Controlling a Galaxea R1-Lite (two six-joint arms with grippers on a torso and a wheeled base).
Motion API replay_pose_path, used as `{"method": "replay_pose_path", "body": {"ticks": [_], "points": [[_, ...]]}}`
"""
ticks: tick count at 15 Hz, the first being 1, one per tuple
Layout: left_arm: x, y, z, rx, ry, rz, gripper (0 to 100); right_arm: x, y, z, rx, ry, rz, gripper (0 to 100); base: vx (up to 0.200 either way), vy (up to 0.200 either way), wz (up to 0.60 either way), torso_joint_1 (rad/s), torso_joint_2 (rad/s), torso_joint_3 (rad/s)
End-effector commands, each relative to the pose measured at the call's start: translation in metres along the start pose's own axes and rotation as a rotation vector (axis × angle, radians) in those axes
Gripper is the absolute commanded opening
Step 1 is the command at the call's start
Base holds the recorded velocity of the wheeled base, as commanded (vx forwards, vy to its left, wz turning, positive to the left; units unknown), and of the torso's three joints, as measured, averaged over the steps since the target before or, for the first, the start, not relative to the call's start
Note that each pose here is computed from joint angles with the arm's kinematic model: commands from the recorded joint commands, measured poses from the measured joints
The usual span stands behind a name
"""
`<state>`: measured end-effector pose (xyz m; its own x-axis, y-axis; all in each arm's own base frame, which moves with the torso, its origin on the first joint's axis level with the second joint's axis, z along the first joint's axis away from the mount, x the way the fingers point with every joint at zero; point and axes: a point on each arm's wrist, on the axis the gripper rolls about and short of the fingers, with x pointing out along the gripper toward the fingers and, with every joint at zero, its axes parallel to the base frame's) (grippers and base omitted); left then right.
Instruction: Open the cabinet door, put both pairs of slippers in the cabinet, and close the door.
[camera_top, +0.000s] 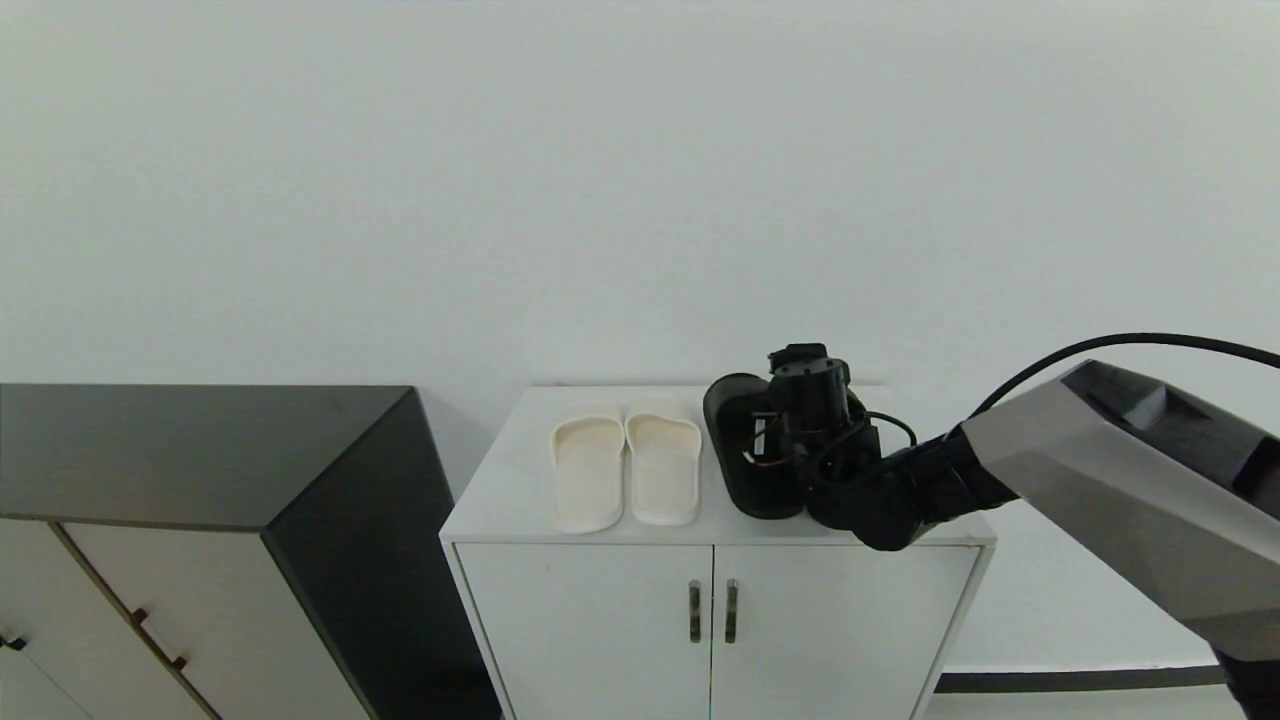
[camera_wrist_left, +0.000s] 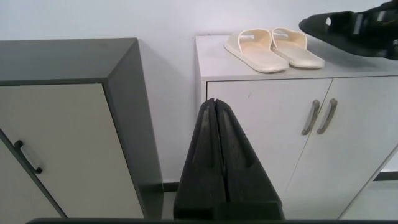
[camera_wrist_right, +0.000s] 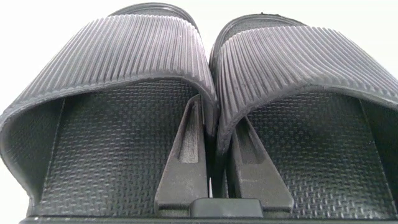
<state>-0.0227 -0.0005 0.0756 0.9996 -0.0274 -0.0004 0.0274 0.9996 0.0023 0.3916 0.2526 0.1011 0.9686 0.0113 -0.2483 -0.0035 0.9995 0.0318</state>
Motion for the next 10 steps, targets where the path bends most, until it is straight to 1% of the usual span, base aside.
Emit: {"method": "replay_pose_path", "body": {"ticks": [1,2,5,7,8,10], "points": [[0.000,0.000,0.000,-0.002,-0.002,0.000,0,-0.046,-0.006,0.019,-0.007,-0.009,0.047,0,0.000,0.000,0.00,0.000,0.00,0.000],[0.000,0.000,0.000,-0.002,0.000,0.000,0,-0.064,-0.011,0.017,-0.014,-0.002,0.070,0,0.000,0.000,0.00,0.000,0.00,0.000],[0.000,0.000,0.000,-0.001,-0.002,0.000,0,-0.117,-0.025,0.009,-0.038,0.008,0.225,0,0.000,0.000,0.00,0.000,0.00,0.000],[0.000,0.000,0.000,-0.002,0.000,0.000,0,-0.151,-0.036,0.010,-0.036,-0.011,0.377,0,0.000,0.000,0.00,0.000,0.00,0.000],[0.000,0.000,0.000,-0.002,0.000,0.000,0,-0.166,-0.040,0.007,-0.043,-0.002,0.444,0,0.000,0.000,0.00,0.000,0.00,0.000],[0.000,0.000,0.000,-0.002,0.000,0.000,0,-0.184,-0.050,0.007,-0.076,0.006,0.529,0,0.000,0.000,0.00,0.000,0.00,0.000]]}}
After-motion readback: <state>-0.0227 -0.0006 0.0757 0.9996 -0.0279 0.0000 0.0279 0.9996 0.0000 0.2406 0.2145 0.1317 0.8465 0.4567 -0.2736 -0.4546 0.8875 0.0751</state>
